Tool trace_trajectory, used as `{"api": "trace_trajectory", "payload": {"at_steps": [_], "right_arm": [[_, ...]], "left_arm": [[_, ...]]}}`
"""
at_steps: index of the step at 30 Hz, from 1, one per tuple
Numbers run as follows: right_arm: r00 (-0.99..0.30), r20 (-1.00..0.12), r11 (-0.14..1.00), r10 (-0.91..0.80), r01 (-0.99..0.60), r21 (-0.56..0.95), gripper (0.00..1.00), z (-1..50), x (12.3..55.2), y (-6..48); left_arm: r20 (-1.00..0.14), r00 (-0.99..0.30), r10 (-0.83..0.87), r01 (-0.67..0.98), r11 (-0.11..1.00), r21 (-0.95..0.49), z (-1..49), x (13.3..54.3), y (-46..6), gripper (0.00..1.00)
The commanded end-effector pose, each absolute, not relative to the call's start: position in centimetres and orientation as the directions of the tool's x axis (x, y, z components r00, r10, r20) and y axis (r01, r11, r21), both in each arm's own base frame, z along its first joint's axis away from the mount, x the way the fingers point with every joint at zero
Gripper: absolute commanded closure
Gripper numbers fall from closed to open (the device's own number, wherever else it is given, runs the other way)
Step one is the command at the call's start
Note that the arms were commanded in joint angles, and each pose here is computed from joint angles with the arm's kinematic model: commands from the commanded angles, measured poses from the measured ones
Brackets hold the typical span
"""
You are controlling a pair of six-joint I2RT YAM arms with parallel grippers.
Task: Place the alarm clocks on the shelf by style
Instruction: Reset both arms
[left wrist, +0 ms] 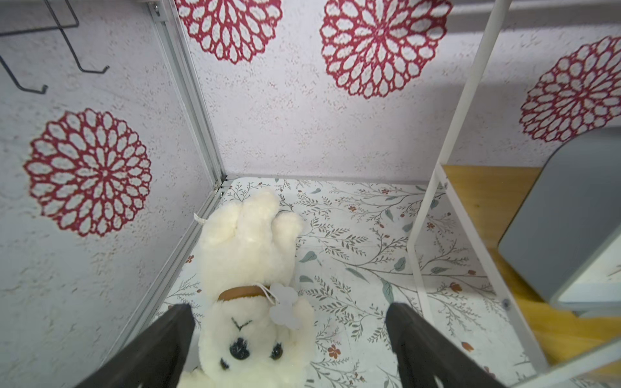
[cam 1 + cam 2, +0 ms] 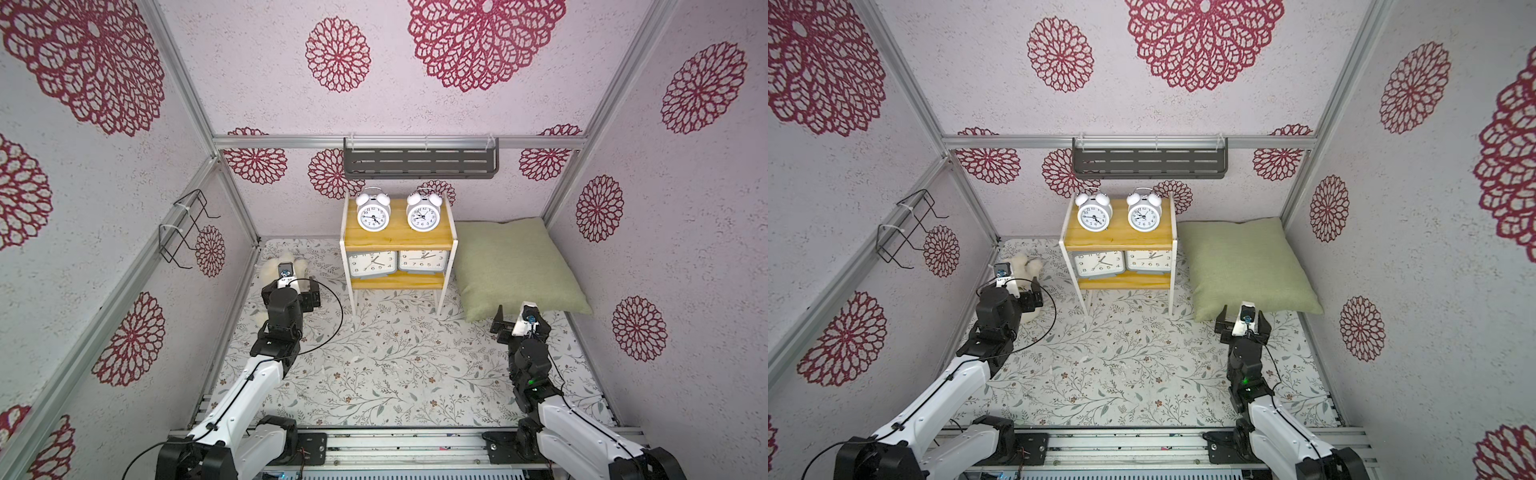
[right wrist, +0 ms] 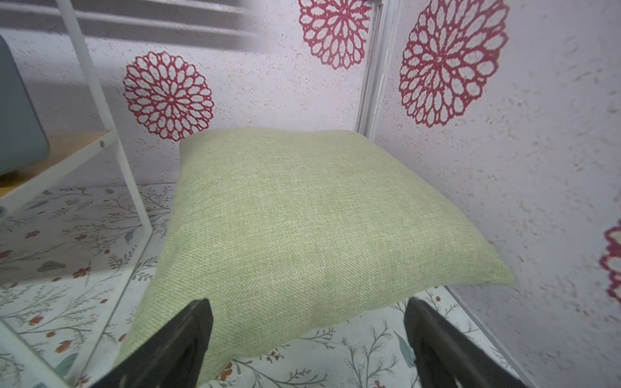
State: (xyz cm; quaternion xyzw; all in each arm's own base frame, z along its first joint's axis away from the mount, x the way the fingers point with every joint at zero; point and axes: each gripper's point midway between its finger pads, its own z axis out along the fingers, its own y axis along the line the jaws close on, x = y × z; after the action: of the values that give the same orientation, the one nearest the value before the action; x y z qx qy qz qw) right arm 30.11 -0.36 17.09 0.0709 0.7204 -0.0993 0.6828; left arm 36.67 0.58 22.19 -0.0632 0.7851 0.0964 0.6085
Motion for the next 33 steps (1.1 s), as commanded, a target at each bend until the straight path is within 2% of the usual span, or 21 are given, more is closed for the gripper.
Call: {"api": "trace_trajectory", "payload": {"at_steps": [1, 6, 10, 22, 27, 33], "right_arm": [[0.042, -0.999, 0.971, -0.026, 0.237, -0.016, 0.02, 18.9, 30.3, -1.0], [0.016, -0.999, 0.984, -0.039, 0.174, -0.035, 0.01, 17.5, 31.0, -0.8], [0.031, -0.999, 0.988, -0.039, 0.152, -0.034, 0.01, 17.2, 31.3, -0.9], [-0.011, -1.0, 0.999, -0.017, 0.047, -0.018, 0.01, 14.9, 35.3, 0.4], [-0.034, -0.999, 0.999, -0.024, 0.037, -0.025, 0.01, 14.0, 35.7, 0.6], [-0.037, -0.999, 0.999, -0.022, 0.04, -0.024, 0.01, 13.8, 35.8, 0.5]], "left_arm": [[-0.985, -0.169, 0.022, -0.267, 0.961, 0.067, 23.1, 37.4, 2.1, 0.03], [-0.978, -0.198, -0.064, -0.203, 0.979, -0.023, 19.9, 38.4, 3.2, 0.03], [-0.98, -0.187, -0.072, -0.155, 0.987, -0.043, 18.4, 39.1, 3.4, 0.03], [-0.99, -0.119, -0.074, -0.079, 0.995, -0.064, 19.3, 40.3, 4.8, 0.03], [-0.981, -0.156, -0.116, -0.08, 0.991, -0.105, 18.9, 41.1, 5.7, 0.03], [-0.953, -0.268, -0.139, -0.098, 0.988, -0.117, 17.4, 40.9, 5.8, 0.03]]}}
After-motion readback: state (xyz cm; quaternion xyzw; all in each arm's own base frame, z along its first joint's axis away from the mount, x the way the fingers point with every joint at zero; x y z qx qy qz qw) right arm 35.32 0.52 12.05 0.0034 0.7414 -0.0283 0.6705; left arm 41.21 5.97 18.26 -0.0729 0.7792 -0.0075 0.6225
